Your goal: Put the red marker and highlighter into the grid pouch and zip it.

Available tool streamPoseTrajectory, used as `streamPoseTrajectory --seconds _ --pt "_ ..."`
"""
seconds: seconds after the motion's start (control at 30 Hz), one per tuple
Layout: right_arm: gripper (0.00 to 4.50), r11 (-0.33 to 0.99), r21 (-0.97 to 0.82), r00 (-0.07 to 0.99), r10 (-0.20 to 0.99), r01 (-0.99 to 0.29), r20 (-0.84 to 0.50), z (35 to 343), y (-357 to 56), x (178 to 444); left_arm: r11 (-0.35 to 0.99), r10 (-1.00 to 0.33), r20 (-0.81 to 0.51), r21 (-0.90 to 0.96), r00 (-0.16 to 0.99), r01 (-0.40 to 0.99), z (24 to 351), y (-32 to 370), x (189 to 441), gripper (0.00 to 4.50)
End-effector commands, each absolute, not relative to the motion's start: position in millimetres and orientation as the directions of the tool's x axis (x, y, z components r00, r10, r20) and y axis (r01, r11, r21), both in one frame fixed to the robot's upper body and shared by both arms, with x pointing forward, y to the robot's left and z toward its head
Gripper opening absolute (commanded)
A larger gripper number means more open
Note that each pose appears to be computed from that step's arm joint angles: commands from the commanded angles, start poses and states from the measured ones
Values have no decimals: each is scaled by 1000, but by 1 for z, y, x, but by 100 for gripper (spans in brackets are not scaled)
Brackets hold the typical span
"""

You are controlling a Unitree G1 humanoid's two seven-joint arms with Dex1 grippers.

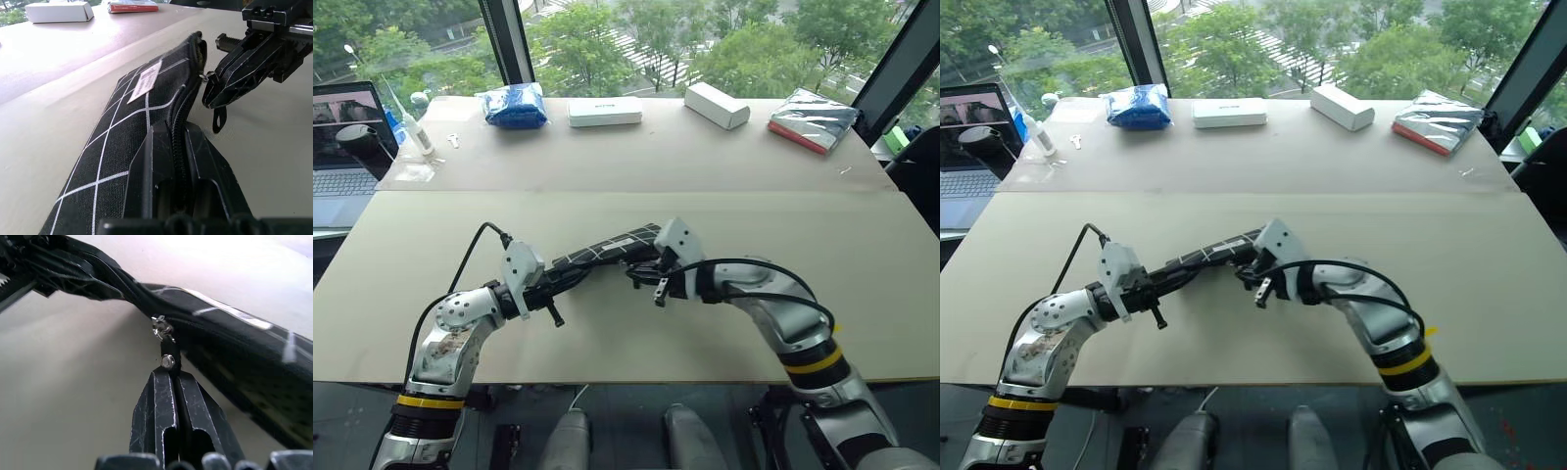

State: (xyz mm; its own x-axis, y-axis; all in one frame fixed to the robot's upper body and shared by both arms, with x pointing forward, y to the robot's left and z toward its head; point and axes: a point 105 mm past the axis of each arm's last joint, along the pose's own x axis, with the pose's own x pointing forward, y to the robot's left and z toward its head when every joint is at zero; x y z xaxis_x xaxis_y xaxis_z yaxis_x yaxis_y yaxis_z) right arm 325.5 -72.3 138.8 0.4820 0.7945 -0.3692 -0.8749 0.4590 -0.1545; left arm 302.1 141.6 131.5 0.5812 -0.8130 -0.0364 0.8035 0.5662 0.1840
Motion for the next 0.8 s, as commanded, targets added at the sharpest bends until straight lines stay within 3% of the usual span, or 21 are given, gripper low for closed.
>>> streamPoseTrajectory --seconds 0.03,0.33,0.43,0.6,0.63,0.73,0.8 --pt "4 569 -236 613 693 -788 -380 152 -127 345 587 -798 -9 212 602 781 141 149 300 0" --pt "4 582 -222 619 691 -782 -374 150 -140 352 591 -796 -4 208 605 779 141 147 301 0" --pt "82 528 -183 557 757 -829 -343 151 -125 341 589 -798 -1 209 602 781 141 146 302 0" --pt "255 520 -108 526 793 -847 -308 152 -119 336 574 -809 -1 209 587 792 141 142 301 0" --pt "282 477 -34 464 834 -878 -299 153 -120 325 545 -827 -16 223 562 808 139 137 301 0" --pt "282 405 49 374 879 -913 -294 156 -131 306 489 -858 -38 247 513 837 138 129 301 0" --pt "282 465 -18 441 826 -885 -350 151 -158 308 455 -876 -39 265 481 850 142 124 302 0"
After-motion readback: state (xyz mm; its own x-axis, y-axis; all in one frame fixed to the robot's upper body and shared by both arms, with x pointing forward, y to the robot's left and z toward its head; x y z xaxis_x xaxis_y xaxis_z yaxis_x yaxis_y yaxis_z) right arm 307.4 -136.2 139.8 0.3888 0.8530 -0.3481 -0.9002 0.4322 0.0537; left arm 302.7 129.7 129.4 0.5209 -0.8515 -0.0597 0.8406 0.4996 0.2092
